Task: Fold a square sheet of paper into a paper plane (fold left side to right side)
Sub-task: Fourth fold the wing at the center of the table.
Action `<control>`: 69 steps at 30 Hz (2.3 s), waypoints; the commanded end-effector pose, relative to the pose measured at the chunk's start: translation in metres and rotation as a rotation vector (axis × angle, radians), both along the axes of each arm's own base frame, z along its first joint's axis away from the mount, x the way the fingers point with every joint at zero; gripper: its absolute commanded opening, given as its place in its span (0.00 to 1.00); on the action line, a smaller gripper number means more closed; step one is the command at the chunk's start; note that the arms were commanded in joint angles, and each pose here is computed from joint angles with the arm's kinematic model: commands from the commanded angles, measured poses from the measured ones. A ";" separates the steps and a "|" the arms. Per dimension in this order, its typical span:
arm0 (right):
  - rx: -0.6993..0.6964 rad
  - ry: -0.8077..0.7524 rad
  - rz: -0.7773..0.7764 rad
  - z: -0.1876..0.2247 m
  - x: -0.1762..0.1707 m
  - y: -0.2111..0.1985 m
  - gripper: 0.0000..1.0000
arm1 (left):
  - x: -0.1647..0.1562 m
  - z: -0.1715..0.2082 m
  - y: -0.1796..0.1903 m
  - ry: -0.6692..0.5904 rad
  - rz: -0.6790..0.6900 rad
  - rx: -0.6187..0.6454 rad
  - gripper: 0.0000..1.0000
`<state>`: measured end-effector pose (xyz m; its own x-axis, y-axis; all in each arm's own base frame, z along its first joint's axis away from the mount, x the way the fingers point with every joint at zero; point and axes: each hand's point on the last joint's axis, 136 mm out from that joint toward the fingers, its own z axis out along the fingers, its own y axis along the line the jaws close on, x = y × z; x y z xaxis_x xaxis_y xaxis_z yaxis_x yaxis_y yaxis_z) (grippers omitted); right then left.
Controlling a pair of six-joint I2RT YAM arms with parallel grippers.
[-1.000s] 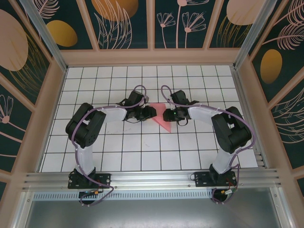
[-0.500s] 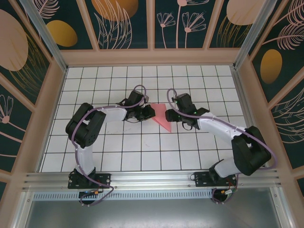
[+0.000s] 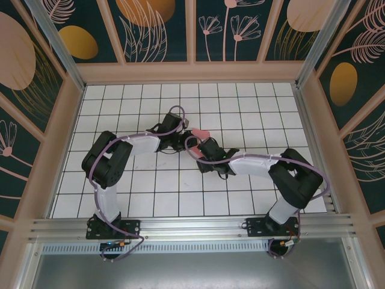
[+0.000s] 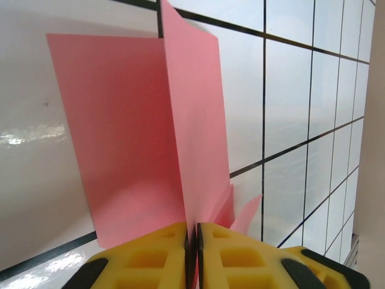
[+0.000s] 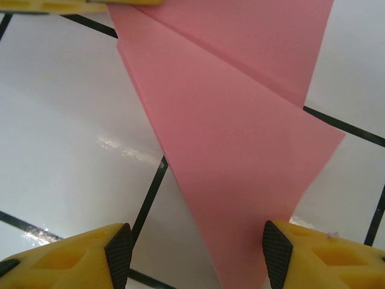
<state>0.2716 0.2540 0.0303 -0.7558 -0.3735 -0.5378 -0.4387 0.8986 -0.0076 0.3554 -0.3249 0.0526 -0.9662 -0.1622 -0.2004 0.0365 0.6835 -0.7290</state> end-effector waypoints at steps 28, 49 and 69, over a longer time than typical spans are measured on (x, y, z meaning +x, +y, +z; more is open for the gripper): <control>0.038 -0.036 -0.053 0.003 0.032 -0.003 0.39 | 0.002 0.031 -0.006 -0.038 -0.020 -0.021 0.17; 0.178 0.064 0.000 -0.003 0.014 0.013 0.15 | 0.020 0.085 0.049 -0.161 0.090 0.006 0.48; 0.490 0.166 0.014 0.010 0.010 0.034 0.13 | -0.010 0.012 0.011 -0.013 -0.013 -0.009 0.33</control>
<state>0.2823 0.2780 0.0265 -0.8462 -0.1505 -0.5112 -0.3966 0.8185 0.4156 0.3417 -0.3010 0.0629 -0.9636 -0.1634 -0.2115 0.0380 0.6995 -0.7136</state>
